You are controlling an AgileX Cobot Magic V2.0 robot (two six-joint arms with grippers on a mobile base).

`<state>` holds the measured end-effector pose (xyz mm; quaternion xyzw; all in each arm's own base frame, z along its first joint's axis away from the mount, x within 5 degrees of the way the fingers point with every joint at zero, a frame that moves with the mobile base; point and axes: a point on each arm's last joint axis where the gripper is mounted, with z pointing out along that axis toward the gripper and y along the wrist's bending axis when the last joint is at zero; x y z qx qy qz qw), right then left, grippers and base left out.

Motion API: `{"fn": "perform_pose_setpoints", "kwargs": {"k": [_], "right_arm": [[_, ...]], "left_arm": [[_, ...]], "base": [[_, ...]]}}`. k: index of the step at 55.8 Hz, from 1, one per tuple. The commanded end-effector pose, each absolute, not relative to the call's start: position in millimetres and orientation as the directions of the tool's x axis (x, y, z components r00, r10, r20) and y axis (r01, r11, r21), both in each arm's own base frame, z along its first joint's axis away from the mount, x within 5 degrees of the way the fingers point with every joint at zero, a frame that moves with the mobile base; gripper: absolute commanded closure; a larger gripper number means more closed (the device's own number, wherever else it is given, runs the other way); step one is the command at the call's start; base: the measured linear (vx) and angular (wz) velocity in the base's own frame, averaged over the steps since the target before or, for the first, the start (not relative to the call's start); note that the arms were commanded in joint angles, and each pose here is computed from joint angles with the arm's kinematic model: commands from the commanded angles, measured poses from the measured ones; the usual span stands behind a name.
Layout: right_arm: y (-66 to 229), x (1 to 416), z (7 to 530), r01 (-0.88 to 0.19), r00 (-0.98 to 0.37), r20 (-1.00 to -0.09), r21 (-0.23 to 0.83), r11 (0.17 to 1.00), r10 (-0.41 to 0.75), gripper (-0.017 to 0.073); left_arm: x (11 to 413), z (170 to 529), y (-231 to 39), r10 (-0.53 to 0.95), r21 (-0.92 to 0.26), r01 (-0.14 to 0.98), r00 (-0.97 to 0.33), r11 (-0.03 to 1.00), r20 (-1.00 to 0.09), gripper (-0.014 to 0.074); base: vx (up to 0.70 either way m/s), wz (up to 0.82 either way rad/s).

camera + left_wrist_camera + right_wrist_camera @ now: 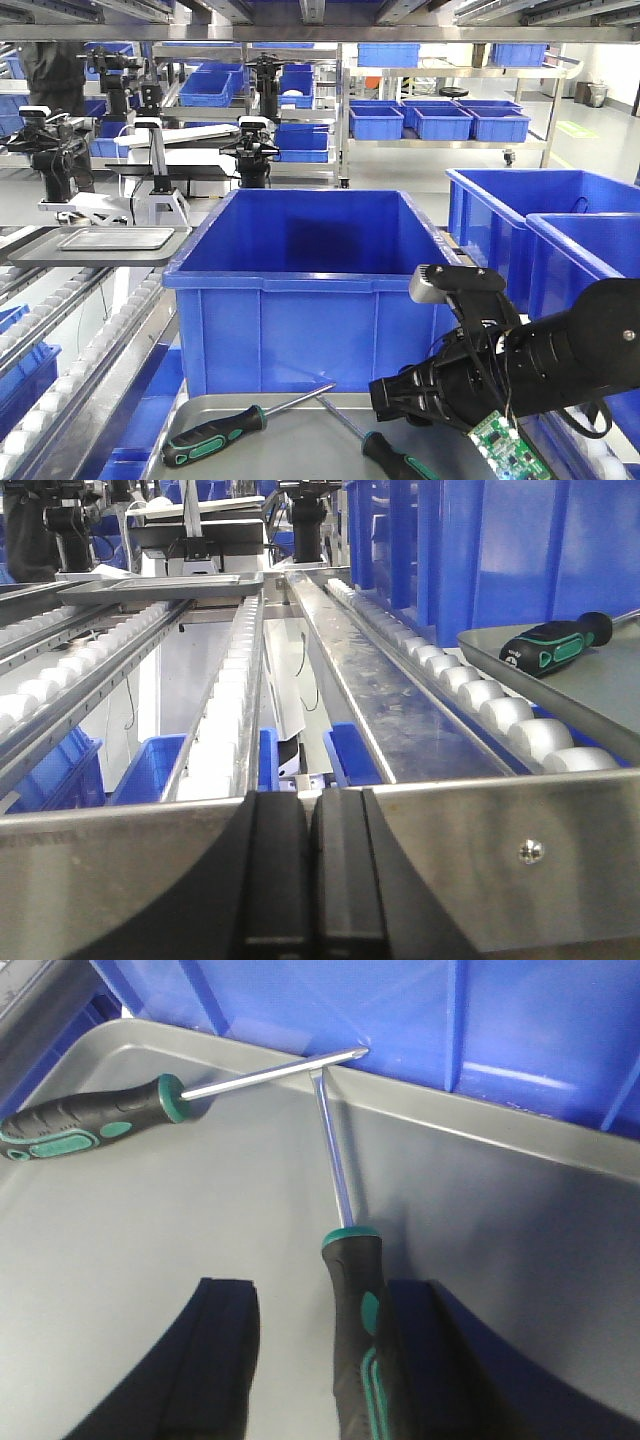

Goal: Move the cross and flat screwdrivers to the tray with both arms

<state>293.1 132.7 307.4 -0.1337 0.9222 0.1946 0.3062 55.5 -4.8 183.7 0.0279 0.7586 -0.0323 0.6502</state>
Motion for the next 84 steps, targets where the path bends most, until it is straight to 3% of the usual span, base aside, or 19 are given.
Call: {"fn": "perform_pose_setpoints", "kwargs": {"k": [1, 13, 22, 27, 38, 48, 55, 60, 84], "right_arm": [[126, 284, 344, -0.402, -0.67, -0.735, 0.237, 0.885, -0.108, 0.0199], [100, 233, 374, -0.411, -0.511, -0.854, 0.148, 0.9, -0.093, 0.0285], [67, 170, 356, -0.342, -0.285, -0.957, 0.146, 0.928, 0.045, 0.0461], [50, 139, 331, -0.324, -0.155, -0.986, 0.105, 0.94, 0.057, 0.0573], [13, 91, 268, -0.143, -0.05, -0.995, 0.089, 0.986, 0.083, 0.0571], [3, 66, 230, -0.038, 0.043, -0.995, -0.088, 0.995, -0.086, 0.057], [1, 56, 203, -0.008, 0.11, -0.994, -0.01, 1.0, -0.009, 0.057], [-1, 58, 198, 0.006, 0.027, -0.999, 0.046, 0.999, 0.046, 0.057], [-1, 59, 196, 0.007, -0.007, -0.999, 0.046, 0.999, 0.046, 0.057]], "left_arm": [[54, 200, -5, -0.025, -0.029, 0.093, -0.041, 0.995, -0.999, 0.0599], [54, 200, -5, -0.025, -0.029, 0.093, -0.041, 0.995, -0.999, 0.0599], [54, 200, -5, -0.025, -0.029, 0.093, -0.041, 0.995, -0.999, 0.0599], [54, 200, -5, -0.025, -0.029, 0.093, -0.041, 0.995, -0.999, 0.0599], [54, 200, -5, -0.025, -0.029, 0.093, -0.041, 0.995, -0.999, 0.0599], [54, 200, -5, -0.025, -0.029, 0.093, -0.041, 0.995, -0.999, 0.0599], [54, 200, -5, -0.025, -0.029, 0.093, -0.041, 0.995, -0.999, 0.0599], [54, 200, -5, -0.025, -0.029, 0.093, -0.041, 0.995, -0.999, 0.0599], [54, 200, -5, -0.025, -0.029, 0.093, -0.042, 0.995, -0.999, 0.0599]], "base": [[0.0, 0.0], [0.0, 0.0], [0.0, 0.0], [0.0, 0.0], [0.0, 0.0], [0.0, 0.0], [0.0, 0.0], [0.0, 0.0], [0.0, 0.0]]}}
